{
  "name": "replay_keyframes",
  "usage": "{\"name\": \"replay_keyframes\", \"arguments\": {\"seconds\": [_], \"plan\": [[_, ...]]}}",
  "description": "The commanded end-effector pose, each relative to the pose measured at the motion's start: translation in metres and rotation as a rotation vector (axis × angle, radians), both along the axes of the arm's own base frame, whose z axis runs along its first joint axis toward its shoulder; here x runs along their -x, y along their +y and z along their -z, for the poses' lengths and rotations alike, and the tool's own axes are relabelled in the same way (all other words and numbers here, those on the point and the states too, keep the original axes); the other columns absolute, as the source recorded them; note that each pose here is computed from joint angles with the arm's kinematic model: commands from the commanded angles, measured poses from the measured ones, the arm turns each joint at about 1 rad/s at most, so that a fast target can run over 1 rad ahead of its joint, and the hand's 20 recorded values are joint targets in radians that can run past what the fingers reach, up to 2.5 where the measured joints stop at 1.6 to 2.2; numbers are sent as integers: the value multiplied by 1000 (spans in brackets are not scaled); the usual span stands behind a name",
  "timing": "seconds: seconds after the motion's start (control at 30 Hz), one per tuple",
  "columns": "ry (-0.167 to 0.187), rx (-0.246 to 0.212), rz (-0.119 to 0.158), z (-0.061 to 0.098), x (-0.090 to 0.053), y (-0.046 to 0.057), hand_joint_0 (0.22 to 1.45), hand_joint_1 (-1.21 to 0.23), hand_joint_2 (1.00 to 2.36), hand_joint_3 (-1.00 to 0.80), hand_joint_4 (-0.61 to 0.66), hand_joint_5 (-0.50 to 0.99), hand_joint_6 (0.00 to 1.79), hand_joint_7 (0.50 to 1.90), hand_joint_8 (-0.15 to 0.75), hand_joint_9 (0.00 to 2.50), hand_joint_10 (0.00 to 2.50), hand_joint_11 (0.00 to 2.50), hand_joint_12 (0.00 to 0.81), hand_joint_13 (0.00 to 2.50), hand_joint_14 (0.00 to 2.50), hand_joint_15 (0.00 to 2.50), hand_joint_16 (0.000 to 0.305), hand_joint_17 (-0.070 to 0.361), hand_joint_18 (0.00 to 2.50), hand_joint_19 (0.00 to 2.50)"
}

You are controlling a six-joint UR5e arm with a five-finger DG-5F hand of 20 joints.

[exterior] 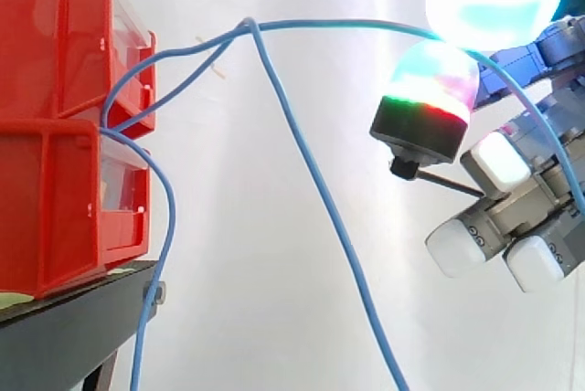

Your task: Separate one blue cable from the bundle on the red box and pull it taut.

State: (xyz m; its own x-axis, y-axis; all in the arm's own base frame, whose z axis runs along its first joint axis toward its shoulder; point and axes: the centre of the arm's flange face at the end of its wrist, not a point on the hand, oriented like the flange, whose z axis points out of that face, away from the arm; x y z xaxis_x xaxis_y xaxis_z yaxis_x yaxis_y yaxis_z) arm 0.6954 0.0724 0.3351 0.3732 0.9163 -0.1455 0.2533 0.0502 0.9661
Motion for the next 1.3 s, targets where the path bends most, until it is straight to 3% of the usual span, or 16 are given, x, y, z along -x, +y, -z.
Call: {"name": "replay_keyframes", "arguments": {"seconds": [0.0,1.27], "plan": [[1,1,-1,0,0,0,499,-765,1221,-99,46,-77,890,1161,374,1048,9,510,441,768,8,324,55,125,742,257],[-1,0,1,-1,0,0,505,-775,1198,-90,47,-77,889,1167,371,1045,8,499,433,782,8,341,53,120,734,270]]}}
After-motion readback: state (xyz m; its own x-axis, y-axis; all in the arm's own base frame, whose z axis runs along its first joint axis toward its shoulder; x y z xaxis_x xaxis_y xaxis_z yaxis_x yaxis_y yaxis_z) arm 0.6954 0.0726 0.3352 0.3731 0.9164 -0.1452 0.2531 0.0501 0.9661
